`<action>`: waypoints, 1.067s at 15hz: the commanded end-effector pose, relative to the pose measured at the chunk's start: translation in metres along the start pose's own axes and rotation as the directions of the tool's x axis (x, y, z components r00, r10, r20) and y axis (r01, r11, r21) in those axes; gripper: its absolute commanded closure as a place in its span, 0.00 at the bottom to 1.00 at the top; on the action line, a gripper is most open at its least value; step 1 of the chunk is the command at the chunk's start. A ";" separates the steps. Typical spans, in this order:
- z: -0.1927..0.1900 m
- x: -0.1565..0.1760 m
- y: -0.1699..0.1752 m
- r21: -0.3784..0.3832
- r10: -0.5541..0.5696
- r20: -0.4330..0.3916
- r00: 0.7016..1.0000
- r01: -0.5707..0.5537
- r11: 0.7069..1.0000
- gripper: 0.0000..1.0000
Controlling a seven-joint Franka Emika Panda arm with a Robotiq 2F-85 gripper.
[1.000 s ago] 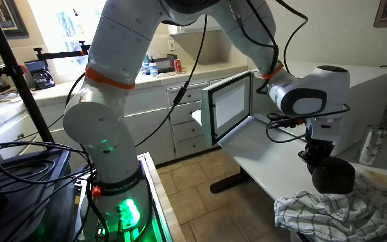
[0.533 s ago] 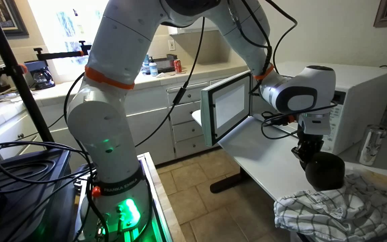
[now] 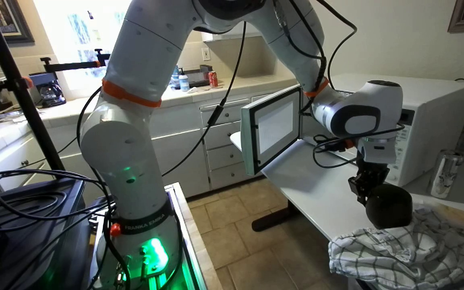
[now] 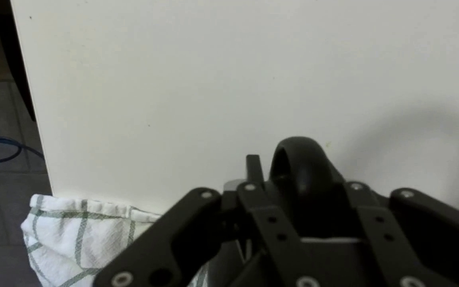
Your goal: Move the mug closer to the towel
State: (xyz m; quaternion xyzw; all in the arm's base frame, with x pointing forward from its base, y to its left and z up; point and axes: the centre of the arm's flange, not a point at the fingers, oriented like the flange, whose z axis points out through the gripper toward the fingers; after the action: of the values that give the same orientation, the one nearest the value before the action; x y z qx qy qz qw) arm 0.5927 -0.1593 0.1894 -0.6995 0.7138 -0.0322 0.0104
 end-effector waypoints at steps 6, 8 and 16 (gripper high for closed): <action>-0.041 0.007 0.011 0.038 0.015 0.001 1.000 -0.016 0.999 0.00; -0.053 0.006 0.013 0.042 0.007 -0.008 1.000 -0.007 0.999 0.00; -0.159 0.013 0.084 0.235 -0.290 -0.086 0.953 0.302 0.924 0.00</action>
State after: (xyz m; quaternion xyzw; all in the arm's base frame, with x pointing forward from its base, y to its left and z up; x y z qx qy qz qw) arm 0.5588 -0.1644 0.2991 -0.7564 0.6431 -0.1068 0.0546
